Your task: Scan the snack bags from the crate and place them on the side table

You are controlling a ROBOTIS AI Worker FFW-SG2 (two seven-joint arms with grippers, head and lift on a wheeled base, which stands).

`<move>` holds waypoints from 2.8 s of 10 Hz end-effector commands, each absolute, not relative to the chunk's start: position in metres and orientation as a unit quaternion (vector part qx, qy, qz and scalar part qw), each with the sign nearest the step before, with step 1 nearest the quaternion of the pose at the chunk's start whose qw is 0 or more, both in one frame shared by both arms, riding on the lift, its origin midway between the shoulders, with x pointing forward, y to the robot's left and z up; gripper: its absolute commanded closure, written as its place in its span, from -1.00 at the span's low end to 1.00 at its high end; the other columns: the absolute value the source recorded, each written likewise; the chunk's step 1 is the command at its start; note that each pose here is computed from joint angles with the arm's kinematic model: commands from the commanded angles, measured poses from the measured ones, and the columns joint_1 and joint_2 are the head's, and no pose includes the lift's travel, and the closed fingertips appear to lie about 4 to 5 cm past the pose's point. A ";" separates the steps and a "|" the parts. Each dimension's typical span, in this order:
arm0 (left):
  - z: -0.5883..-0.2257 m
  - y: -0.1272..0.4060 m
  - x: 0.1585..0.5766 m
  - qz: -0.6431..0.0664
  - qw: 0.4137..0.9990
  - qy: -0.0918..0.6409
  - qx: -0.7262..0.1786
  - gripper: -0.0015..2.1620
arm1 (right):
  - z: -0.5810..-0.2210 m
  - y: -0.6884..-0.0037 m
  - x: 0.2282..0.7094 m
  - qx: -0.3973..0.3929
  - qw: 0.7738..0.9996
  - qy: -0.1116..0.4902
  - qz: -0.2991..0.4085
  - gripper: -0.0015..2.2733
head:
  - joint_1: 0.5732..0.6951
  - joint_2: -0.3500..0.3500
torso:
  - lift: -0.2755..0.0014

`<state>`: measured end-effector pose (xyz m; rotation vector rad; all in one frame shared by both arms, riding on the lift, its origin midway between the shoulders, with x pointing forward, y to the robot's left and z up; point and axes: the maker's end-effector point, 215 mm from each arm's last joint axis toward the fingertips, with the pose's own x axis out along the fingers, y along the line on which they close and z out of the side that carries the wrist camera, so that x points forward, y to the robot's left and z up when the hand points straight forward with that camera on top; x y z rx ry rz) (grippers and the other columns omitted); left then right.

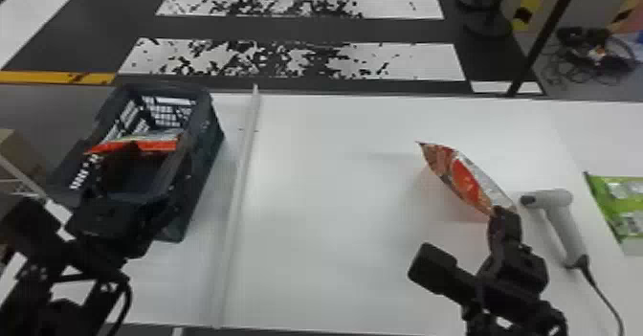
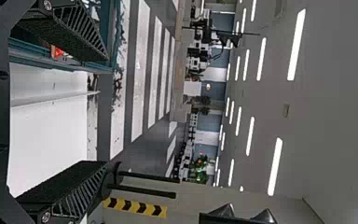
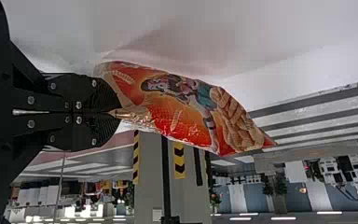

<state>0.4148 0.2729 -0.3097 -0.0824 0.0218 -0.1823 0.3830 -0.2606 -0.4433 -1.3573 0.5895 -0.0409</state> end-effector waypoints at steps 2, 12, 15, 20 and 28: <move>-0.312 0.272 0.414 -0.092 0.994 0.011 -0.050 -0.92 | -0.465 -0.234 0.357 -0.602 0.743 0.288 0.041 -0.03 | 1.00 0.07 | 0.31; -0.306 0.280 0.412 -0.090 0.995 0.004 -0.053 -0.92 | -0.446 -0.147 0.345 -0.168 0.887 0.340 0.263 -0.67 | 1.00 0.51 | 0.31; -0.301 0.275 0.411 -0.080 0.996 0.003 -0.046 -0.92 | -0.426 -0.134 0.366 -0.096 0.906 0.289 0.293 0.77 | 1.00 0.60 | 0.31; -0.309 0.258 0.409 -0.084 0.996 0.014 -0.040 -0.92 | -0.457 -0.155 0.417 -0.124 0.922 0.255 0.262 0.93 | 1.00 0.51 | 0.31; -0.308 0.247 0.407 -0.094 0.995 0.015 -0.036 -0.92 | -0.494 -0.192 0.450 -0.169 0.924 0.260 0.225 0.93 | 1.00 0.20 | 0.31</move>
